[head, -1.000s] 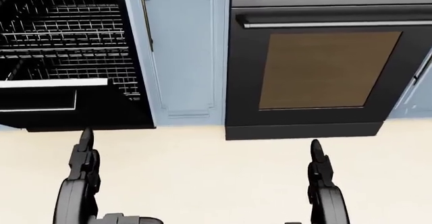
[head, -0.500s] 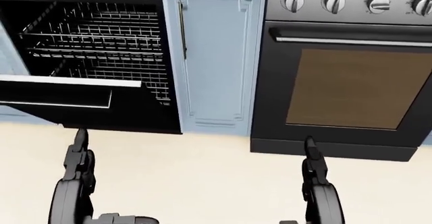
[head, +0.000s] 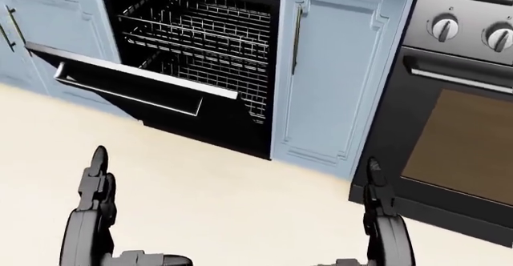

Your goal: Close the dishwasher door

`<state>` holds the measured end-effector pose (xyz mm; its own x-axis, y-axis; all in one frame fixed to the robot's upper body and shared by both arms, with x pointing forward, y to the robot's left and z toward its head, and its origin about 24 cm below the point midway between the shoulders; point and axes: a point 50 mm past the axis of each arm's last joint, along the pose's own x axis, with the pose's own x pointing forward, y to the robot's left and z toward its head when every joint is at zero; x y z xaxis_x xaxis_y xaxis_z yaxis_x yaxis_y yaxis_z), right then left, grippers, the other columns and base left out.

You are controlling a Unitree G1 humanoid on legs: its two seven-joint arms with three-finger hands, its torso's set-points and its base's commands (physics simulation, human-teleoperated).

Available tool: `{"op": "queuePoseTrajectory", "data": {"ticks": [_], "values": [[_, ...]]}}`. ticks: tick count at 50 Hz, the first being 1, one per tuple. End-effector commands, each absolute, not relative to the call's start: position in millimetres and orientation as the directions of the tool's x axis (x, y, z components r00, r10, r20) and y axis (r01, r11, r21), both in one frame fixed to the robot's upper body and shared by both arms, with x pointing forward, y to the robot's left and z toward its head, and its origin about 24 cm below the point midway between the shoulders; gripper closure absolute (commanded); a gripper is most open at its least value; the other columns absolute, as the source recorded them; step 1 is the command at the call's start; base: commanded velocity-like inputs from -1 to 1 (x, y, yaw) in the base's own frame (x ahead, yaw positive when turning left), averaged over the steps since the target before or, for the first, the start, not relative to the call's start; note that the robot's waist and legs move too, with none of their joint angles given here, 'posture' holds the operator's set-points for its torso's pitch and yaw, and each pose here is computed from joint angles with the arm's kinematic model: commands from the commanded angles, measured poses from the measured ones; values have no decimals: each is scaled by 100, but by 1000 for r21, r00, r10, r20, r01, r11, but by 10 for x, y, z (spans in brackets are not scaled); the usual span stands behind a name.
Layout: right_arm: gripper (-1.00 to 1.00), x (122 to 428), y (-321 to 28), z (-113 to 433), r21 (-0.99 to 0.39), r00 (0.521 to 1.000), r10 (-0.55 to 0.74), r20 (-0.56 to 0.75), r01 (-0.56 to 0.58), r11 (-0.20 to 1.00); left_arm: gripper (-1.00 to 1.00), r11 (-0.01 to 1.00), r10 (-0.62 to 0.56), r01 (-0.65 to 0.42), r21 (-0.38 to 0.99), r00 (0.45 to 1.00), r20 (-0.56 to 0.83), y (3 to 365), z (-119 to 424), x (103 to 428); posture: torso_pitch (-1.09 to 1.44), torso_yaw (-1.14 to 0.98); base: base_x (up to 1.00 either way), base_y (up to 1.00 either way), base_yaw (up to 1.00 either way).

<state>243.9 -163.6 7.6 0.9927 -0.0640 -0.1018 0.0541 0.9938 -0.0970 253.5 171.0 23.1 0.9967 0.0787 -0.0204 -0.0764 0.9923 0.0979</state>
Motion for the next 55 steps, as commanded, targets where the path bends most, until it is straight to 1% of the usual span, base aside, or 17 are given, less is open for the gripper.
{"op": "queuePoseTrajectory", "data": {"ticks": [1,55], "values": [[-100,2483,-1625,199,-93,998,-62,-34,58,994,-100,992,69,-74,101,996,57,1700,378,2572,0,0,0,0,64],[-100,2481,-1617,209,-86,998,-58,-38,55,995,-100,992,65,-71,104,996,61,1697,383,2570,0,0,0,0,58]]}}
